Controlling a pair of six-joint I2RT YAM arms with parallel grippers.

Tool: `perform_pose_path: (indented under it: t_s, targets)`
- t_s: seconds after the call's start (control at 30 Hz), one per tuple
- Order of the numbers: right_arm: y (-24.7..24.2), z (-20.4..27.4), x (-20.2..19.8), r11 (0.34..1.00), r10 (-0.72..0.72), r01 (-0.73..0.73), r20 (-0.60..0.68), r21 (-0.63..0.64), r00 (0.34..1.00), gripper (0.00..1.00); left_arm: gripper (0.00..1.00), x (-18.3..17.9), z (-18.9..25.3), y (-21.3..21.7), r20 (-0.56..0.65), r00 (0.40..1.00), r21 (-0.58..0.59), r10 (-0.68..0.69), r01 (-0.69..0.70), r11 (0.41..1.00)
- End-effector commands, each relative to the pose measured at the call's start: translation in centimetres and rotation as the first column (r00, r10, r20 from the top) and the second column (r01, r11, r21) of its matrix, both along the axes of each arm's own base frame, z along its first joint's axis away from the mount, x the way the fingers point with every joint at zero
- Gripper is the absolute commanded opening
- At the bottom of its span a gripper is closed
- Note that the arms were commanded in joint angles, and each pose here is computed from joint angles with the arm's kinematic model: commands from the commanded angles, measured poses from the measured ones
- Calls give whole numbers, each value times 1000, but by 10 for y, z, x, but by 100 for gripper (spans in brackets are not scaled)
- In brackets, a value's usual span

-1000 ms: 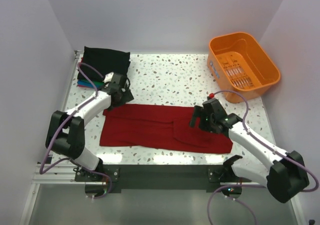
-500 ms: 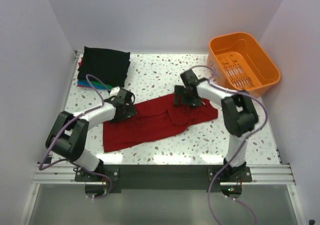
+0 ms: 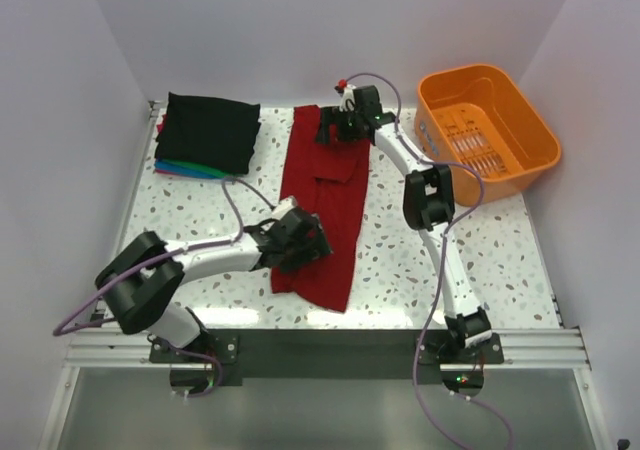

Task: Fold and stack the t-shirts
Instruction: Fold the tshirt

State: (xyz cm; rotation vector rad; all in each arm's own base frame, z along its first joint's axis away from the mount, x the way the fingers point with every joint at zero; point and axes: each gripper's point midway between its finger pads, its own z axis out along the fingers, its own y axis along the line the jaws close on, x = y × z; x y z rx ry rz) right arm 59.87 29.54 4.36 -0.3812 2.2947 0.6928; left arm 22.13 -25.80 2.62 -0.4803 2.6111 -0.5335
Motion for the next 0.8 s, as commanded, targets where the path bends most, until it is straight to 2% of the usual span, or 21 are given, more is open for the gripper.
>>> perform_pose_path:
  t_s: [0.0,0.07,0.1,0.13,0.23,0.43,0.6,0.63,0.67,0.77]
  targets:
    - [30,-29,-9,981,60,-44,-83,190,995,99,100,-84,-55,-21,-389,919,9,-66,75,997]
    - [40,-17,3,962,65,-52,-41,267,997,99,100,-96,-64,-35,-415,901,5,-127,142,990]
    - [45,-12,5,949,38,-15,-66,315,997,99,100,-100,-61,-47,-413,896,-16,-161,170,985]
    - [49,-3,15,936,24,-18,-14,350,1000,99,100,-101,-61,-50,-413,894,-12,-172,183,983]
    - [43,-3,25,942,-51,56,-23,332,998,99,100,-101,-54,-48,-383,910,47,-157,189,981]
    - [29,25,32,960,-102,88,40,265,994,99,100,-89,-17,-43,-246,959,72,-143,165,984]
    - [33,101,34,946,-85,39,132,321,988,98,100,-73,31,-52,-104,972,118,-208,220,968]
    - [34,140,30,938,-83,14,185,346,979,99,100,-71,45,-55,-67,973,102,-222,229,968]
    - [34,146,26,936,-74,5,185,351,980,99,100,-68,59,-60,-35,972,90,-233,235,968]
    - [31,213,2,934,-24,-83,294,346,955,99,100,-68,85,-59,35,963,78,-266,262,962]
